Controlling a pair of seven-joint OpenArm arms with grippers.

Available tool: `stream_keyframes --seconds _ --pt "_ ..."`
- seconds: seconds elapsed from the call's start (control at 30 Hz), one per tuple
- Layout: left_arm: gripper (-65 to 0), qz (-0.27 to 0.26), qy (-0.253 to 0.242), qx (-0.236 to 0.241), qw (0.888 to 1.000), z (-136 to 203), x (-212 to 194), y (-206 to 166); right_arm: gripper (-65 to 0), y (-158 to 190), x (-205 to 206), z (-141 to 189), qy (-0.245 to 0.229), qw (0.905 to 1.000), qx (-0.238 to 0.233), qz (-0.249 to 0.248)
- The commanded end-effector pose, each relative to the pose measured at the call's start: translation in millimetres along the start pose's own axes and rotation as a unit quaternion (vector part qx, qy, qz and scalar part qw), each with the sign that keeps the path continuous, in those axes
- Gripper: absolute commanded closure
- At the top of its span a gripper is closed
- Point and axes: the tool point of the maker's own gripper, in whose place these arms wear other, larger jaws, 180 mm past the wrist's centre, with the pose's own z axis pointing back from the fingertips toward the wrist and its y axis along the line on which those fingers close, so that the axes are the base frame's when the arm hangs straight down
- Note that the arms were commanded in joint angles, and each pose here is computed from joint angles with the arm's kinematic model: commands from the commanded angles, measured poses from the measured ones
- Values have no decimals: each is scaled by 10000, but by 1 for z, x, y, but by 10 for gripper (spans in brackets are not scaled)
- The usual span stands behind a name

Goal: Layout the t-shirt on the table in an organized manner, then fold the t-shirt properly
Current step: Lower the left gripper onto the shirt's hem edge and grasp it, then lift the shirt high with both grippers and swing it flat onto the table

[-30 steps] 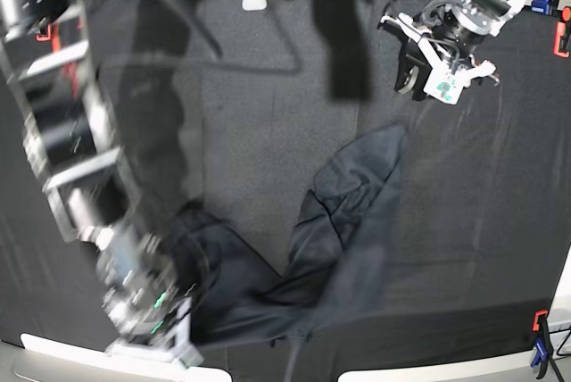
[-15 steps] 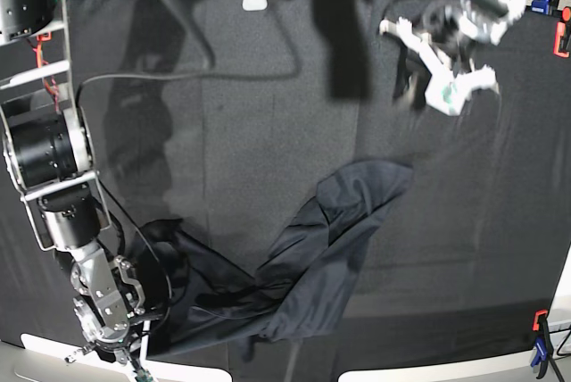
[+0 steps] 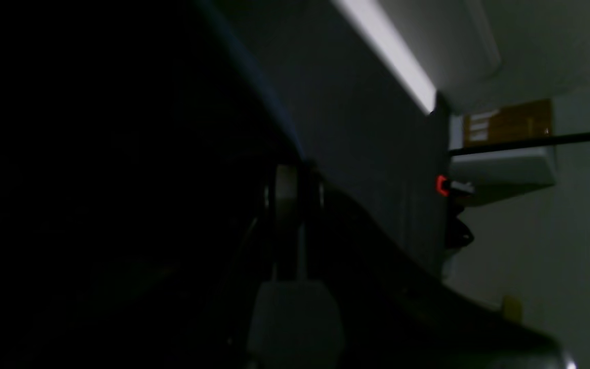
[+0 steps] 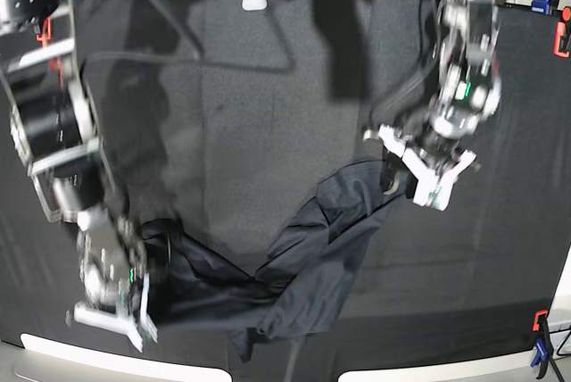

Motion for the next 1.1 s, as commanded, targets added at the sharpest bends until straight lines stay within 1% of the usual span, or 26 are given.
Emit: stream_keyframes --seconds 0.0,0.1,0.13,0.17,0.3,0.4,0.53,0.63,0.77,0.87,1.0,1.07 --pt "-220 -15 -325 2 9995 -4 23 3 0 -28 12 1 -156 9994 -293 -54" --pt "-220 -138 -362 -295 9988 -8 29 -6 0 -23 -6 -1 -28 9996 -267 27" --pt "-220 -151 -385 -314 9986 -8 30 -7 0 -24 -9 -1 -6 9996 -270 33" --pt "-220 -201 -379 -288 9987 -9 31 -5 0 -24 -11 -1 12 9996 -275 40" --pt "-220 -976 -124 136 9951 -11 26 12 0 -28 -13 -2 30 9995 -303 41" --pt "-220 -1269 -22 169 9918 -10 24 17 0 -27 -13 -2 26 9995 -299 40" --pt "-220 -2071 222 50 9781 -12 14 9 0 -26 -12 -2 18 9996 -292 39" --pt "-220 -2388 318 -84 9705 -13 8 -1 0 -26 -12 -2 21 9996 -294 41" --pt "-214 -2379 389 -79 9705 -16 5 0 0 -27 -12 -2 22 9996 -295 40" --pt "-171 -2329 560 -74 9709 -23 -4 6 0 -27 -12 -2 22 9996 -295 41" --pt "-170 -2168 848 -115 9725 -34 -22 12 0 -27 -11 -1 9 9995 -297 40" --pt "-169 -2152 910 -112 9723 -37 -24 15 0 -27 -11 -1 -2 9995 -301 39"
